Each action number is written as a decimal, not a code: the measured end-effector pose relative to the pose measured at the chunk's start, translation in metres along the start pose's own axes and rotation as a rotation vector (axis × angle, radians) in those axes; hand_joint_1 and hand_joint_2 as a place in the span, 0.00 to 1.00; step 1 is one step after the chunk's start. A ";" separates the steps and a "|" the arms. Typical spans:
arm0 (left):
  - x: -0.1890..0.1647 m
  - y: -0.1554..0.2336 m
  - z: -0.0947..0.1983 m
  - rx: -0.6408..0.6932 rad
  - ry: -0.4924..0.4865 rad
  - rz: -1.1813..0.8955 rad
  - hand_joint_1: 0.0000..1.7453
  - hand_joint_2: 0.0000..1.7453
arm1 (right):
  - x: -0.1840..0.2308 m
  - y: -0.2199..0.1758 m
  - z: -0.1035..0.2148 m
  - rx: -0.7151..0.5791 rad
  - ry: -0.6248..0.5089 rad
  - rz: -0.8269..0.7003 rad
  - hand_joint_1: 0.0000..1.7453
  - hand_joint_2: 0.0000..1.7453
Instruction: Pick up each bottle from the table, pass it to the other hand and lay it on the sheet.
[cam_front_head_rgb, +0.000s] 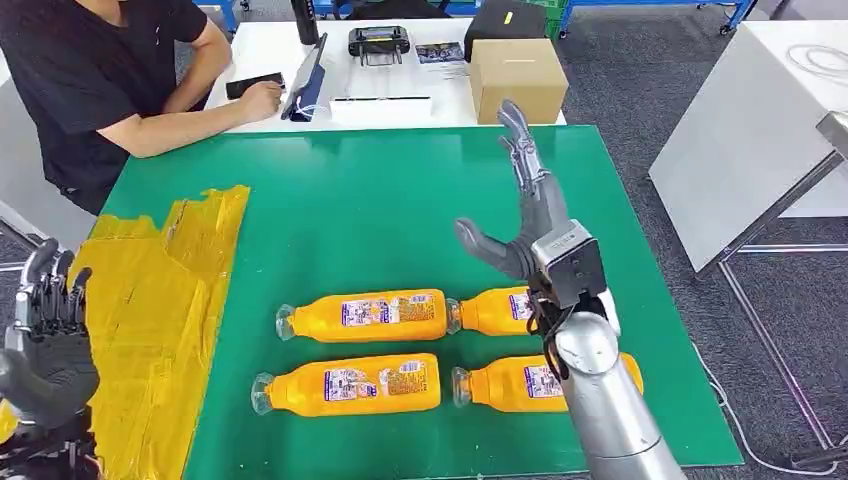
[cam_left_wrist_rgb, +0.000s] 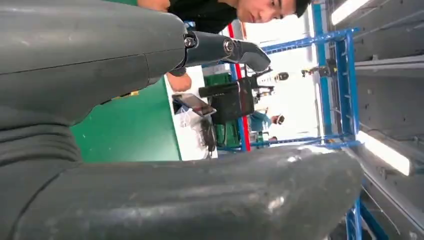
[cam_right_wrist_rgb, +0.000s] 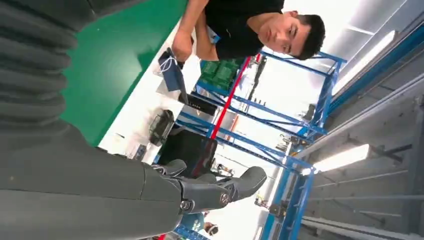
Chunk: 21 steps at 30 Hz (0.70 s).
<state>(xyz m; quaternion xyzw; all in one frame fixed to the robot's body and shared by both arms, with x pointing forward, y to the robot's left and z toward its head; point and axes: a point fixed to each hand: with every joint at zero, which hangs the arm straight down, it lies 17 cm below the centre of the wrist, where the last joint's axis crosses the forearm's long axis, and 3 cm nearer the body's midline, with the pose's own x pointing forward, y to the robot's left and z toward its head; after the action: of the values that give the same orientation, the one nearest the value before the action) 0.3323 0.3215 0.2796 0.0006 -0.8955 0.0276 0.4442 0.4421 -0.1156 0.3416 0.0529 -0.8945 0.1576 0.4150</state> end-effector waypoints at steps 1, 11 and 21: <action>0.000 0.000 0.000 -0.001 0.000 0.001 0.00 0.00 | -0.001 0.000 0.000 0.000 0.002 0.001 0.00 1.00; 0.000 0.001 0.000 -0.012 -0.004 0.005 0.00 0.00 | -0.002 0.002 0.002 0.008 0.006 0.014 0.00 0.00; 0.002 0.008 0.001 -0.007 -0.013 -0.003 0.00 0.00 | -0.005 0.009 0.002 0.023 0.022 0.027 0.00 0.00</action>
<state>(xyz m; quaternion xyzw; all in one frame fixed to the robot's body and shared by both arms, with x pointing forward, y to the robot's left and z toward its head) 0.3301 0.3292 0.2805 0.0005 -0.8986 0.0238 0.4382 0.4419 -0.1082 0.3339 0.0440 -0.8886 0.1741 0.4222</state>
